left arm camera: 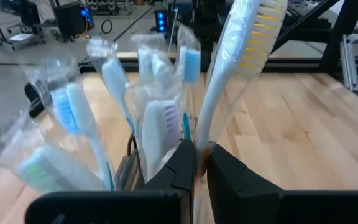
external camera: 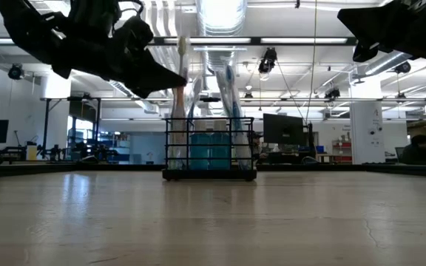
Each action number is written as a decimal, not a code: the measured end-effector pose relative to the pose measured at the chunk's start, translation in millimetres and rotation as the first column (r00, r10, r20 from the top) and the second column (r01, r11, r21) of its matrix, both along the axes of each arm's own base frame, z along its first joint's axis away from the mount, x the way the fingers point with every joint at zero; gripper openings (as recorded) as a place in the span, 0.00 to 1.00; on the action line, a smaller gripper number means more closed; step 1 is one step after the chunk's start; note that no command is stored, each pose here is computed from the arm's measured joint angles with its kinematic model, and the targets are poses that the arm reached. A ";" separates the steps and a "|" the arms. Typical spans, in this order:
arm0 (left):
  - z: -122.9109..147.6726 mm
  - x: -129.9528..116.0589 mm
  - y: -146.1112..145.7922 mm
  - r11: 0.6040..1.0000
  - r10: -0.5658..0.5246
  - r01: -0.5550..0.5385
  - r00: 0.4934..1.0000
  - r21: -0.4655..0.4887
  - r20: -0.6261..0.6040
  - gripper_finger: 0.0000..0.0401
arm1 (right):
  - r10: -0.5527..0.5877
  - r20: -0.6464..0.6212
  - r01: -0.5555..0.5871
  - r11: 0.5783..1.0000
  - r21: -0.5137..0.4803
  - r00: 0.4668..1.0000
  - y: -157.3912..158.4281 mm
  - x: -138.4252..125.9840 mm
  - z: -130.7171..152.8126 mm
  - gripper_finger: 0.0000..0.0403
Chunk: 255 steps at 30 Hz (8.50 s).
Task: Pick & Place toothbrushing station
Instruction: Put the orange toothbrush into the wire organizer, then return to Home Position
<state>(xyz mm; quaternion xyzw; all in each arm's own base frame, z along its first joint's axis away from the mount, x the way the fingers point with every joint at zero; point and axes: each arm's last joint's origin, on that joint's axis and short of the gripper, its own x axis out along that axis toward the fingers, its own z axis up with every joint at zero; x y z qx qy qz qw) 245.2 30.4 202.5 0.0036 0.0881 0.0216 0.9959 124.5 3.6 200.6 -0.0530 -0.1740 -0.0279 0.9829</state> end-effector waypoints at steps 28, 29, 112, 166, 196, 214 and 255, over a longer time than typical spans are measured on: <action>-39.2 13.9 5.2 0.999 0.024 -0.028 0.995 -0.041 -0.095 0.06 | 0.001 0.000 -0.001 1.000 0.000 1.000 0.0 0.0 0.0 0.02; -39.6 14.0 5.5 0.999 0.025 -0.029 0.995 -0.042 -0.096 0.06 | 0.001 0.000 -0.001 1.000 0.000 1.000 0.0 0.0 0.0 0.02; 8.1 -144.2 -5.6 0.974 0.014 -0.075 0.962 0.212 0.274 0.00 | -0.058 -0.047 0.062 0.993 0.099 0.997 -10.2 0.0 -4.2 0.02; -30.3 -154.4 1.3 0.976 0.062 -0.106 0.972 0.187 0.228 0.01 | -0.158 -0.198 0.194 0.964 0.180 0.968 -24.2 -20.5 -18.8 0.02; -31.2 -155.1 5.4 0.961 0.212 -0.245 0.950 0.127 0.230 0.01 | -0.165 -0.206 0.199 0.968 0.153 0.965 -24.1 -20.2 -19.4 0.02; -31.4 -155.0 5.4 0.961 0.211 -0.244 0.950 0.127 0.231 0.01 | -0.165 -0.206 0.199 0.968 0.153 0.965 -24.1 -20.2 -19.4 0.02; -31.5 -154.9 5.2 0.964 0.207 -0.238 0.951 0.115 0.231 0.01 | -0.165 -0.205 0.198 0.968 0.153 0.965 -24.1 -20.2 -19.3 0.02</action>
